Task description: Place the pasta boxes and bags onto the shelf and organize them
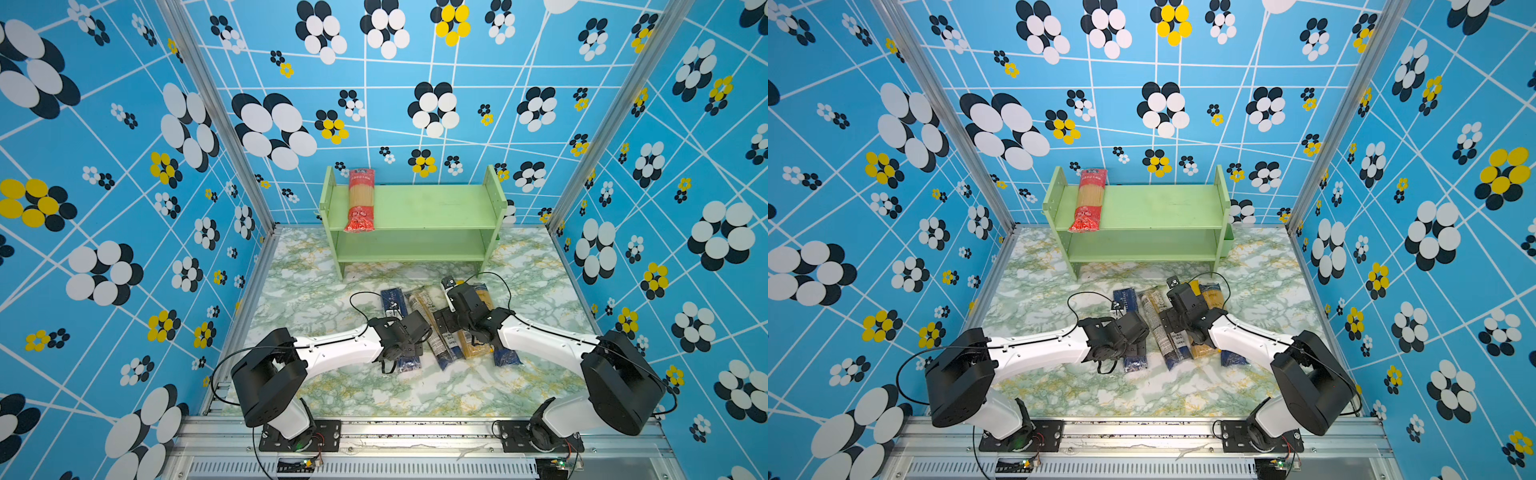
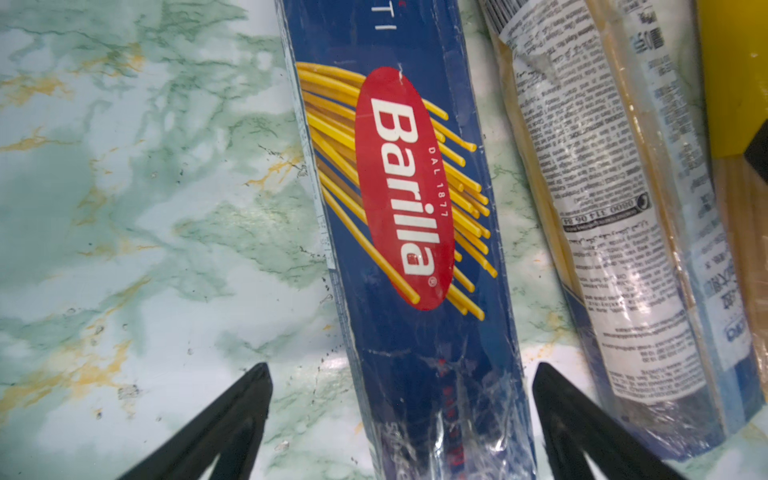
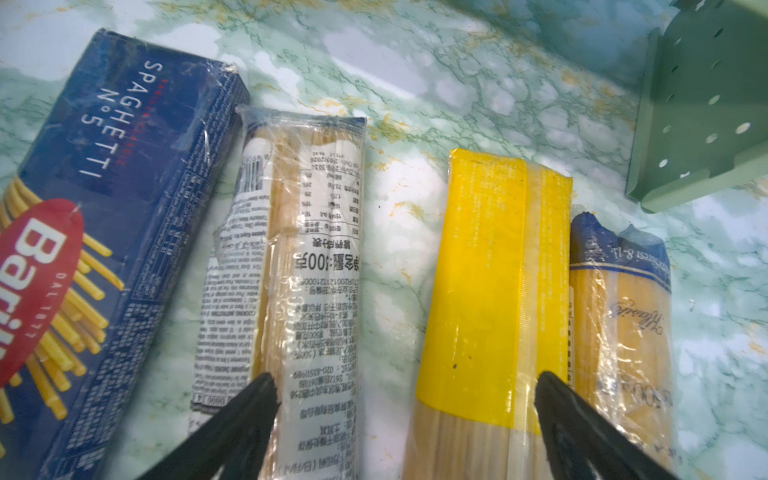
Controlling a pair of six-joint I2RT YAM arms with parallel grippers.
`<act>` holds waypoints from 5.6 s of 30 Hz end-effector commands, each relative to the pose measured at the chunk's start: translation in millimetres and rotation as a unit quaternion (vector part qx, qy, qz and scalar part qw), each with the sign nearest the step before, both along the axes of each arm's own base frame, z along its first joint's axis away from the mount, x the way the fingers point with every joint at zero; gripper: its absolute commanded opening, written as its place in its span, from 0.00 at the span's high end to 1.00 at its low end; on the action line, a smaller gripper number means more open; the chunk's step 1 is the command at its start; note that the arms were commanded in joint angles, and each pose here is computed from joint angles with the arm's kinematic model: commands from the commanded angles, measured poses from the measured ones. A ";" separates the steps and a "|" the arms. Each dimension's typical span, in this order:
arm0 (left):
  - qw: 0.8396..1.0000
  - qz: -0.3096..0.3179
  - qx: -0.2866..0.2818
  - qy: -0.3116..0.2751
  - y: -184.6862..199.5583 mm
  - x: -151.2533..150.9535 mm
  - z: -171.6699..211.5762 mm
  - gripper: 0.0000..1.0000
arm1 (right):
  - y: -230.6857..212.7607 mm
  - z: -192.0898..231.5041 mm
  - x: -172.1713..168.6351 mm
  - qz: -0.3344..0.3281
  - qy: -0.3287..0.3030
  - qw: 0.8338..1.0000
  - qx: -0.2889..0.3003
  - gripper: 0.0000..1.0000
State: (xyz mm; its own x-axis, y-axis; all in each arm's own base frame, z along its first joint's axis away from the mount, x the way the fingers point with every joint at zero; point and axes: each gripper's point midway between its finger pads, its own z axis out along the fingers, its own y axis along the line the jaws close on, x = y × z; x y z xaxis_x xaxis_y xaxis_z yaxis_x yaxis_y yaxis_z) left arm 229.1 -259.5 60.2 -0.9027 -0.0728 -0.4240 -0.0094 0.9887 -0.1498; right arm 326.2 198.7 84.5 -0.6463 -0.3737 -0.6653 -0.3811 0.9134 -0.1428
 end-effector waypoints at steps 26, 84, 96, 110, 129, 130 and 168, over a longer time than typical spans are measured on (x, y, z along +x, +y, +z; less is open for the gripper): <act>0.997 -0.006 0.058 0.043 7.7 0.5 -31.6 0.01 | -12.4 -3.2 4.6 -0.030 0.000 1.000 0.005 0.01; 0.995 -0.054 0.068 0.046 52.5 -18.2 -54.5 0.01 | -0.4 -16.2 14.4 -0.025 0.020 1.000 0.002 0.01; 0.997 -0.032 0.057 0.034 55.3 -24.8 -53.1 0.01 | 3.3 -20.1 17.0 -0.021 0.024 1.000 0.001 0.01; 0.997 -0.036 0.066 0.021 49.1 -37.9 -52.7 0.03 | 6.9 -23.9 18.7 -0.018 0.028 0.999 0.005 0.01; 0.997 -0.023 0.072 0.020 50.3 -34.4 -58.0 0.34 | 4.0 -20.7 16.0 -0.020 0.025 0.999 0.007 0.01; 0.997 -0.021 0.073 0.020 51.1 -34.5 -58.0 0.27 | 4.4 -20.6 16.0 -0.020 0.025 0.999 0.007 0.01; 0.998 -0.021 0.059 0.015 50.1 -18.4 -65.5 0.99 | 5.8 -21.9 18.0 -0.017 0.026 1.000 0.003 0.01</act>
State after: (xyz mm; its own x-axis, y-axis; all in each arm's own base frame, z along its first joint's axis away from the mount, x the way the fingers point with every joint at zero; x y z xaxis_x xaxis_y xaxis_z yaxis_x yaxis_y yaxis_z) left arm 226.9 -218.4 18.0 -0.8727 -0.0081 -0.4882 0.0189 0.9986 -0.0504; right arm 339.2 203.0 58.7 -0.6934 -0.3581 -0.6252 -0.3621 0.9234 -0.1273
